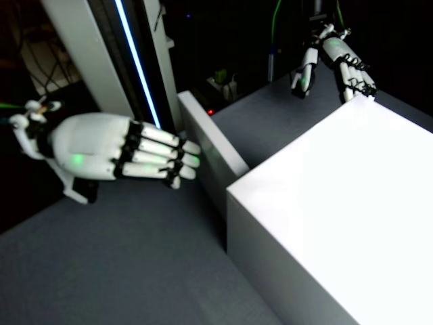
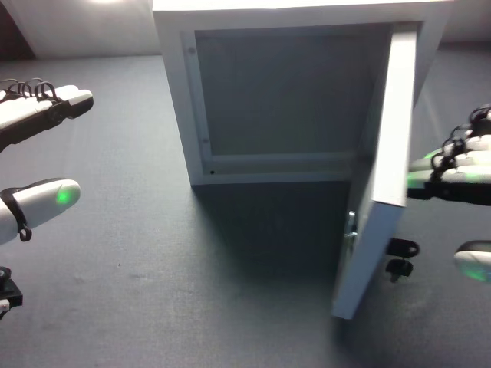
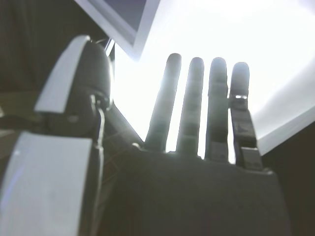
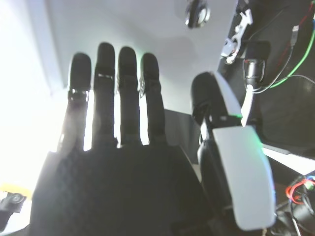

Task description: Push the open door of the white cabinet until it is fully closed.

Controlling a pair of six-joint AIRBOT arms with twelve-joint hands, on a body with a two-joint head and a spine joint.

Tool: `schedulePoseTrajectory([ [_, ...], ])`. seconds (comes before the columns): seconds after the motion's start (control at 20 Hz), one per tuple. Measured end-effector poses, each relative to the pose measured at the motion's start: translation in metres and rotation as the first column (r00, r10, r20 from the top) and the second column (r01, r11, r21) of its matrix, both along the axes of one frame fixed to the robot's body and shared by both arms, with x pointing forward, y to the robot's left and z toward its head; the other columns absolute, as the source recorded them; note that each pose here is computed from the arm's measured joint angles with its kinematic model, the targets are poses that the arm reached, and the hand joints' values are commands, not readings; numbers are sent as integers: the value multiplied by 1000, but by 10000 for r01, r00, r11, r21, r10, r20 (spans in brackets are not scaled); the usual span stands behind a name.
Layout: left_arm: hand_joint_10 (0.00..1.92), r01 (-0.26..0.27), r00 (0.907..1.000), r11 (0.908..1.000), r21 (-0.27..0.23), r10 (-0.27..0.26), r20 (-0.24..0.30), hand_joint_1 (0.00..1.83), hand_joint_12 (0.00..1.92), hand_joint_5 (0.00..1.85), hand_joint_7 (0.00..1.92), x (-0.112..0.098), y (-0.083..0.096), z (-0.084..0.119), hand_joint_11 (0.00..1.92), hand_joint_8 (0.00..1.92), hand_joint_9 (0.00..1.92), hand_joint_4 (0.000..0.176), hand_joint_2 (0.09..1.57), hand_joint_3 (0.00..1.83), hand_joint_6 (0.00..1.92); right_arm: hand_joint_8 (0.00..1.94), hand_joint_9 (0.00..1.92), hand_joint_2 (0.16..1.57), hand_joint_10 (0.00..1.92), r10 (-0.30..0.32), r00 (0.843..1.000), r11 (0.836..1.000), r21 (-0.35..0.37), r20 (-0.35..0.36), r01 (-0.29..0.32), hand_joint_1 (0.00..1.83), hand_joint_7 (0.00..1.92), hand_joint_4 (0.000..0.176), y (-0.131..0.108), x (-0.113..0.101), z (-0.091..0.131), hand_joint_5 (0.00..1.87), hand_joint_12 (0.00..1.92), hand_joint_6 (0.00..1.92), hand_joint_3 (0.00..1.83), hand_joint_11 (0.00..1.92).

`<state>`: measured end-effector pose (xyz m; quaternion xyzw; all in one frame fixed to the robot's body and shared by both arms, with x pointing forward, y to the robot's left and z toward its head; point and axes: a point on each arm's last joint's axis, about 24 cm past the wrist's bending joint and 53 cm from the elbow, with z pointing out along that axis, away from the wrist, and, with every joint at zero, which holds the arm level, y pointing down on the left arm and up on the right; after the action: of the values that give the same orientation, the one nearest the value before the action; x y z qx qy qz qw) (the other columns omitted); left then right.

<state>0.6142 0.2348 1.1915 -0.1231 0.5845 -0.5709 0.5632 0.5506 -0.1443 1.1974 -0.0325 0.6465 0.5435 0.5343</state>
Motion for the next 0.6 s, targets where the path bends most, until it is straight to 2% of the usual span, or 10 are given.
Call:
schedulePoseTrajectory([
  [0.1,3,-2,10000,10000,-5,2,7,327,826,229,198,0,0,0,0,1,221,0,1336,0,0,0,293,1377,480,99,9999,9999,109,62,-100,307,466,0,6,4,2,464,1568,0,4,0],
  [0.3,2,-84,10000,10000,-14,83,-35,362,883,251,215,-1,3,-2,0,0,235,0,1326,0,1,6,278,1363,496,483,9988,9984,276,35,-484,388,471,0,24,8,-1,442,1543,3,0,0],
  [0.4,0,-123,9999,9999,-71,123,15,362,867,243,203,-2,5,-1,0,0,219,0,1326,0,0,3,257,1388,491,786,9969,9965,300,24,-786,267,437,0,36,9,-3,412,1503,3,8,0],
  [0.5,4,-292,9995,9995,-102,291,-100,389,871,248,212,-2,9,-4,0,3,228,0,1330,1,2,4,238,1381,564,911,9958,9955,277,-30,-910,267,431,0,45,13,-6,386,1559,0,0,0],
  [0.6,3,-359,9993,9993,-116,357,-100,448,845,260,217,-4,12,-4,0,3,228,0,1326,0,4,1,210,1386,561,1026,9946,9941,359,-131,-1021,205,405,0,53,17,-10,370,1509,1,0,0],
])
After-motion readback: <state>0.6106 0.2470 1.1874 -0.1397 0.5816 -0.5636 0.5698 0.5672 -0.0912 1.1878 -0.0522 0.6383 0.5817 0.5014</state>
